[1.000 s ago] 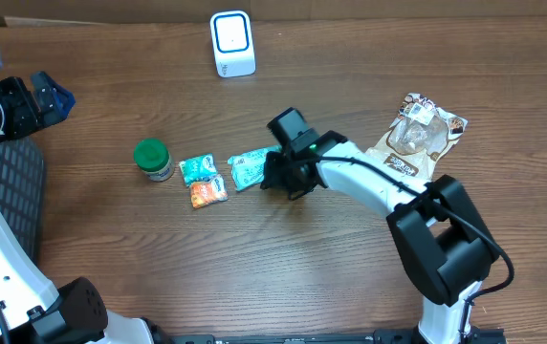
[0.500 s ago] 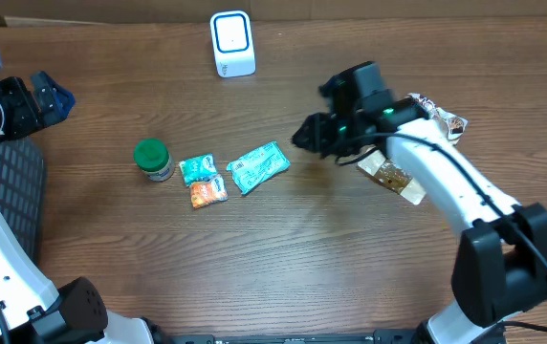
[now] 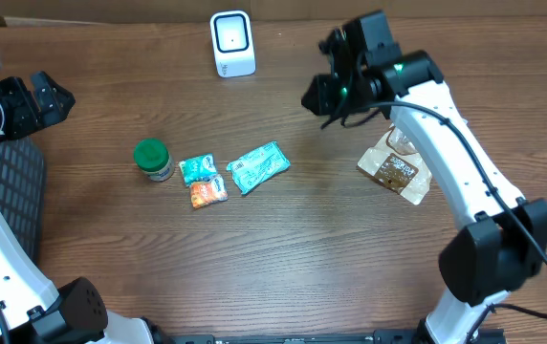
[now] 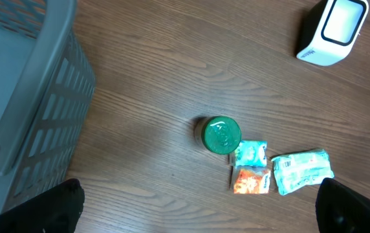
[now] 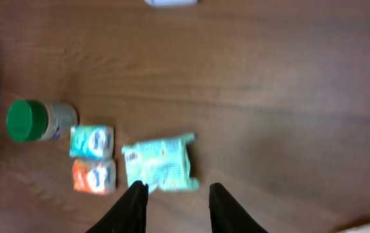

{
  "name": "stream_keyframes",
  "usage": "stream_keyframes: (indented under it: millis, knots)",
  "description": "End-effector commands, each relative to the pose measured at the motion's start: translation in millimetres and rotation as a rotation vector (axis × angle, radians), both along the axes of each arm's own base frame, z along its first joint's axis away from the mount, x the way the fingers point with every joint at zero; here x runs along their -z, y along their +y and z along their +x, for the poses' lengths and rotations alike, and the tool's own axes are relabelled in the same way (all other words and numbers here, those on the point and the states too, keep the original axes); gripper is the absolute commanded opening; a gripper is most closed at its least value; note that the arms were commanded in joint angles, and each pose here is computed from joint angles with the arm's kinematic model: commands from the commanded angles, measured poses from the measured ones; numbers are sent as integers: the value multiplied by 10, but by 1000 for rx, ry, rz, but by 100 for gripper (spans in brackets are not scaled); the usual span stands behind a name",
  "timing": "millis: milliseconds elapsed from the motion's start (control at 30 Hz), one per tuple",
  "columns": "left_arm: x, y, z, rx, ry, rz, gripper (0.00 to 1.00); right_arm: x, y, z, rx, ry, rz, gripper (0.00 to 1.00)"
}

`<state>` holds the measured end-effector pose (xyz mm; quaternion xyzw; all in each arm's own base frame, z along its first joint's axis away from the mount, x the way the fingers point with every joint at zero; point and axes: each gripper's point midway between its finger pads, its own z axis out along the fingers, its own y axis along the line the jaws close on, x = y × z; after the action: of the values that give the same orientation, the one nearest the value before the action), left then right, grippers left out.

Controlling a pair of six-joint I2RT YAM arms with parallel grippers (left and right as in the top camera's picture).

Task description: Scan the item barcode

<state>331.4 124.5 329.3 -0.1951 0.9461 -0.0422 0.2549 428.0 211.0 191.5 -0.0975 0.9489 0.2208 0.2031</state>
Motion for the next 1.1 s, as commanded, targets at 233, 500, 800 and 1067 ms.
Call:
stream_keyframes:
  millis: [233,500,800,1067]
  knots:
    - [23,11,21,13,6,7,99,719,615,224,-122,-24,-94,23]
    - [23,11,21,13,6,7,100,1304,795,290,-81,32,-123,22]
    - [23,11,21,13,6,7,100,1493,654,115,-98,130,-174,22]
    - [23,11,21,13,6,7,100,1563,513,-70,-129,206,-225,22]
